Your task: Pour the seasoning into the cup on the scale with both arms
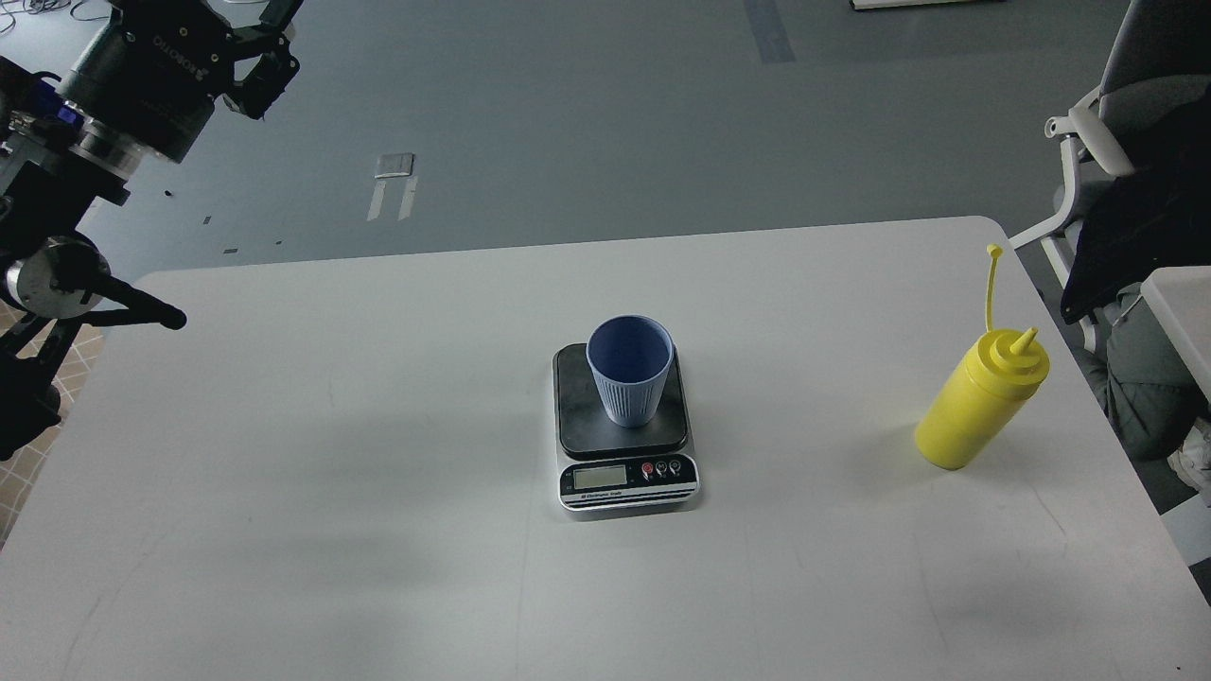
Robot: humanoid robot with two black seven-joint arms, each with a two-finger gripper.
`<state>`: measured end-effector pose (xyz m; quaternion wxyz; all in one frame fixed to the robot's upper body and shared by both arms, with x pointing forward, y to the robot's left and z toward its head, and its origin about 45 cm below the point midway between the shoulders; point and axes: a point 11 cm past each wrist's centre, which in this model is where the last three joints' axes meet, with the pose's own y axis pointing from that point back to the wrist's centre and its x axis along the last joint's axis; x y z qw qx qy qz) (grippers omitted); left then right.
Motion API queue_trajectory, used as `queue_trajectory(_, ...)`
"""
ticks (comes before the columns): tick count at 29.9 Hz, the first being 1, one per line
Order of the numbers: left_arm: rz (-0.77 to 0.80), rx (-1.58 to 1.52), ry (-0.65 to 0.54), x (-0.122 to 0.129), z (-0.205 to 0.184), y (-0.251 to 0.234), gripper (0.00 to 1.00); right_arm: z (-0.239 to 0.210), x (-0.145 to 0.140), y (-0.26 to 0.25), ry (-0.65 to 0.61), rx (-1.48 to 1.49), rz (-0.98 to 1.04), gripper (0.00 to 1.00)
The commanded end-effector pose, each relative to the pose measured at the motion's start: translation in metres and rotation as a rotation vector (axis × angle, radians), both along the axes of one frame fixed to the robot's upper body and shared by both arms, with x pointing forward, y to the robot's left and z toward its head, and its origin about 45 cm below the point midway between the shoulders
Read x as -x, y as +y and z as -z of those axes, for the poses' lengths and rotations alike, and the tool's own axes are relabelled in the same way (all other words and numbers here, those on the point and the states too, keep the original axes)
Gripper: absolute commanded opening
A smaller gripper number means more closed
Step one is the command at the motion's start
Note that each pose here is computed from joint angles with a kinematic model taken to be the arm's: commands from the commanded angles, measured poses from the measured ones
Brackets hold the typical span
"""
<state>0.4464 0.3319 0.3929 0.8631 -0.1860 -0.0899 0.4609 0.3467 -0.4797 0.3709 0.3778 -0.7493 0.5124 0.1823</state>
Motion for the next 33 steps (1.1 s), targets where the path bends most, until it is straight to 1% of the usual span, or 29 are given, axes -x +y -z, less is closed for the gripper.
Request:
queue_trajectory(1, 0.013, 0.019, 0.000, -0.001, 0.001, -0.007, 0.98, -0.024, -0.043, 0.053, -0.026, 0.082, -0.118, 0.99)
queue_trajectory(2, 0.013, 0.023, -0.002, -0.001, 0.001, -0.007, 0.98, -0.028, -0.049, 0.063, -0.033, 0.092, -0.138, 0.99)
queue_trajectory(3, 0.011, 0.041, -0.011, -0.002, -0.003, -0.007, 0.98, -0.034, -0.061, 0.083, -0.045, 0.104, -0.178, 0.99)
queue_trajectory(5, 0.014, 0.056, -0.015, -0.003, -0.004, -0.009, 0.98, -0.040, -0.070, 0.101, -0.057, 0.114, -0.212, 0.99)
queue_trajectory(8, 0.029, 0.102, -0.025, -0.005, -0.006, -0.019, 0.98, -0.051, -0.093, 0.154, -0.085, 0.139, -0.288, 0.99)
queue_trajectory(11, 0.039, 0.136, -0.033, -0.006, -0.007, -0.026, 0.98, -0.052, -0.102, 0.180, -0.088, 0.154, -0.317, 0.99)
queue_trajectory(13, 0.045, 0.182, -0.040, -0.009, -0.010, -0.032, 0.98, -0.049, -0.109, 0.213, -0.087, 0.181, -0.352, 0.99)
queue_trajectory(16, 0.069, 0.216, -0.034, -0.012, -0.007, -0.047, 0.98, -0.039, -0.112, 0.253, -0.076, 0.207, -0.398, 0.99)
queue_trajectory(17, 0.069, 0.216, -0.034, -0.012, -0.007, -0.047, 0.98, -0.039, -0.112, 0.253, -0.076, 0.207, -0.398, 0.99)
queue_trajectory(20, 0.090, 0.228, -0.015, -0.012, 0.002, -0.059, 0.98, -0.033, -0.113, 0.281, -0.069, 0.236, -0.429, 1.00)
queue_trajectory(25, 0.113, 0.247, 0.001, -0.012, 0.010, -0.072, 0.98, -0.020, -0.118, 0.279, -0.028, 0.241, -0.419, 1.00)
queue_trajectory(29, 0.123, 0.273, 0.048, -0.008, 0.034, -0.082, 0.98, -0.014, -0.118, 0.278, -0.012, 0.247, -0.419, 1.00)
queue_trajectory(33, 0.130, 0.284, 0.064, -0.006, 0.042, -0.088, 0.98, -0.008, -0.117, 0.274, -0.003, 0.236, -0.411, 1.00)
